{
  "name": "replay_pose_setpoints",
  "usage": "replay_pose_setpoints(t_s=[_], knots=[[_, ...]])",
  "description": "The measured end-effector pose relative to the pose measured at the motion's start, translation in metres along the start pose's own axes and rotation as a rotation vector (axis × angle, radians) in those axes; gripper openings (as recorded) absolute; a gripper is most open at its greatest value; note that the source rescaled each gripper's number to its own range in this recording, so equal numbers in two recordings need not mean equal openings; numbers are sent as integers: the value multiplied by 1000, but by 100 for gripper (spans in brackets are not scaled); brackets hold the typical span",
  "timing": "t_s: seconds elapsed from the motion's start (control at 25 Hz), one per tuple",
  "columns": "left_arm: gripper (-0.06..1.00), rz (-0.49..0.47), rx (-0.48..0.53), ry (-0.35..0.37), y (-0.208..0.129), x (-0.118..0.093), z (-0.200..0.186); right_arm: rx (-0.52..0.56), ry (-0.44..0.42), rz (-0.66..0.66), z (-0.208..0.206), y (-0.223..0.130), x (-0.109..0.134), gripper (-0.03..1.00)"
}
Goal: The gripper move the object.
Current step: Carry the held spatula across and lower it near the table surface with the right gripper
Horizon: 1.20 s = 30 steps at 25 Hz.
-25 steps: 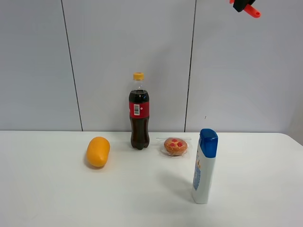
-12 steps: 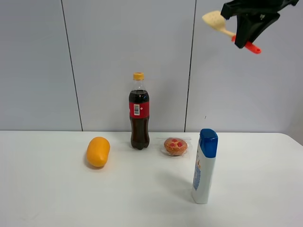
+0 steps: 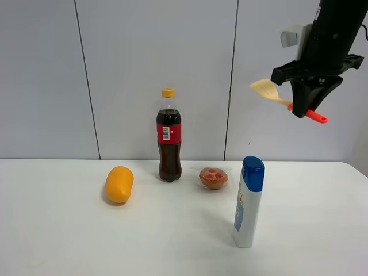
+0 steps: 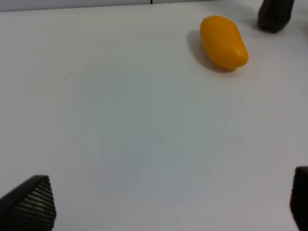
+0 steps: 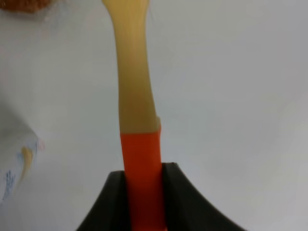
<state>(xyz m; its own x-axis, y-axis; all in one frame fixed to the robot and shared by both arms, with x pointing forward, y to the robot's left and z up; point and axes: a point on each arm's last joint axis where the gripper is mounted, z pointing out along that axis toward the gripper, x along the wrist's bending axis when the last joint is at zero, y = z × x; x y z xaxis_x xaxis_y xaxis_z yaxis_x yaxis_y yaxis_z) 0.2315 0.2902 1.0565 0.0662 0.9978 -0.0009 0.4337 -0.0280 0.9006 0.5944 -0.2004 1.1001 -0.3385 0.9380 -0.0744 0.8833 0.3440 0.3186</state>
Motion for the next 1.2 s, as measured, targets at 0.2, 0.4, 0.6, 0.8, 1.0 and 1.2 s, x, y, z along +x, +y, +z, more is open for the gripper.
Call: replay_pose_setpoints(t_s=[0.2,0.4,0.6,0.8,1.0,1.2], knots=[[100,0,0,0,0,0,0,107,-1,65,30,-21,-8,0],[100,1,0,0,0,0,0,124,-9,114,57,-36,-21,0],[100,1,0,0,0,0,0,116,-18,138,76,-35,-31,0],[100,1,0,0,0,0,0,160,-1,143,108,-34,-29,0],[100,1,0,0,0,0,0,162,1,142,126,-32,-29,0],[100,1,0,0,0,0,0,175,5,135,139,-32,-29,0]])
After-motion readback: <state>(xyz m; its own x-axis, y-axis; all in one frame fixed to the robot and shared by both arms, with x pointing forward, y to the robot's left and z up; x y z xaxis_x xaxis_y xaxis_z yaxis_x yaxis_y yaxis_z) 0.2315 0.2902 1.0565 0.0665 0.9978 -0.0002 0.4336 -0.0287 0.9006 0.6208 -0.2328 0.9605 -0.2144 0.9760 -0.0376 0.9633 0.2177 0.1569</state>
